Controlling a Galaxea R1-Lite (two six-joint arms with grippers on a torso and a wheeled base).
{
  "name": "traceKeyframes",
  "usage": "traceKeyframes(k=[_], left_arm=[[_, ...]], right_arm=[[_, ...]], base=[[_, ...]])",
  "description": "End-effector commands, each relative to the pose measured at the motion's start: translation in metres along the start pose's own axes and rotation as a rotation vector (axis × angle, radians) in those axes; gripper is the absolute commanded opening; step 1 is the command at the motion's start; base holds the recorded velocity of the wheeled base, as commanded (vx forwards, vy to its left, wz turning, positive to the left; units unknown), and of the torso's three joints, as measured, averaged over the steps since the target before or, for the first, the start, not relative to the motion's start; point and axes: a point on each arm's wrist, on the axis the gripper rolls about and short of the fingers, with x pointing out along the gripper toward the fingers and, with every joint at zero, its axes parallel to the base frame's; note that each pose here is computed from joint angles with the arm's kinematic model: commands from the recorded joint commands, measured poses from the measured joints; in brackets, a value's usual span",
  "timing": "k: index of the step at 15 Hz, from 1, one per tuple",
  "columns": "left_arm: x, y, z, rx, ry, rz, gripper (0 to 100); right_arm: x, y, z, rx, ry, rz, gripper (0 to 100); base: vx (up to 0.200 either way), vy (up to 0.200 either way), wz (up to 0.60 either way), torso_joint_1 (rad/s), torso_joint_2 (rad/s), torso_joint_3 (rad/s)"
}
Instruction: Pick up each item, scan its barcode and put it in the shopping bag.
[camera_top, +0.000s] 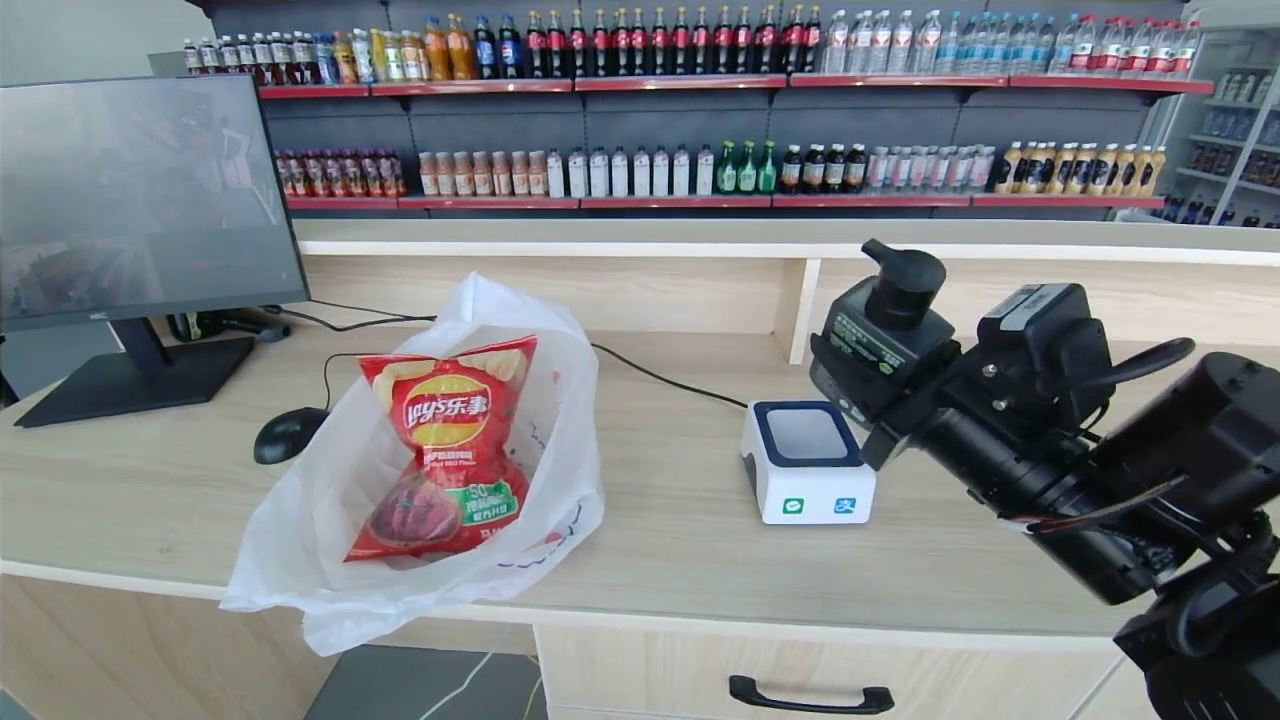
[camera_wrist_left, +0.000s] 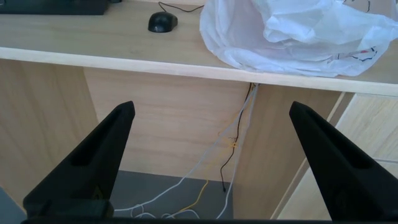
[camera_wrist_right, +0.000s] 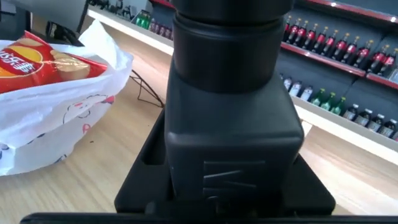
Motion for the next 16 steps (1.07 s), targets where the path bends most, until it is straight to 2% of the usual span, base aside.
traceKeyframes(k=[1, 6, 10, 12, 16], left_arm=[[0.0, 0.0, 0.0, 0.0, 0.0, 0.0, 100], [0.0, 0.0, 0.0, 0.0, 0.0, 0.0, 100], [0.0, 0.0, 0.0, 0.0, -0.002, 0.0, 100], [0.0, 0.0, 0.0, 0.0, -0.002, 0.0, 100], [0.0, 0.0, 0.0, 0.003, 0.0, 0.0, 100]], right_arm=[[0.01, 0.004, -0.008, -0.069, -0.013, 0.054, 0], [0.02, 0.004, -0.027, -0.272, -0.049, 0.18, 0], [0.018, -0.017, -0.05, -0.402, -0.068, 0.265, 0], [0.023, -0.019, -0.059, -0.434, -0.104, 0.331, 0], [0.028, -0.022, -0.064, -0.476, -0.118, 0.33, 0]], base=[[0.0, 0.0, 0.0, 0.0, 0.0, 0.0], [0.0, 0.0, 0.0, 0.0, 0.0, 0.0], [0.0, 0.0, 0.0, 0.0, 0.0, 0.0], [0.0, 0.0, 0.0, 0.0, 0.0, 0.0], [0.0, 0.0, 0.0, 0.0, 0.0, 0.0]])
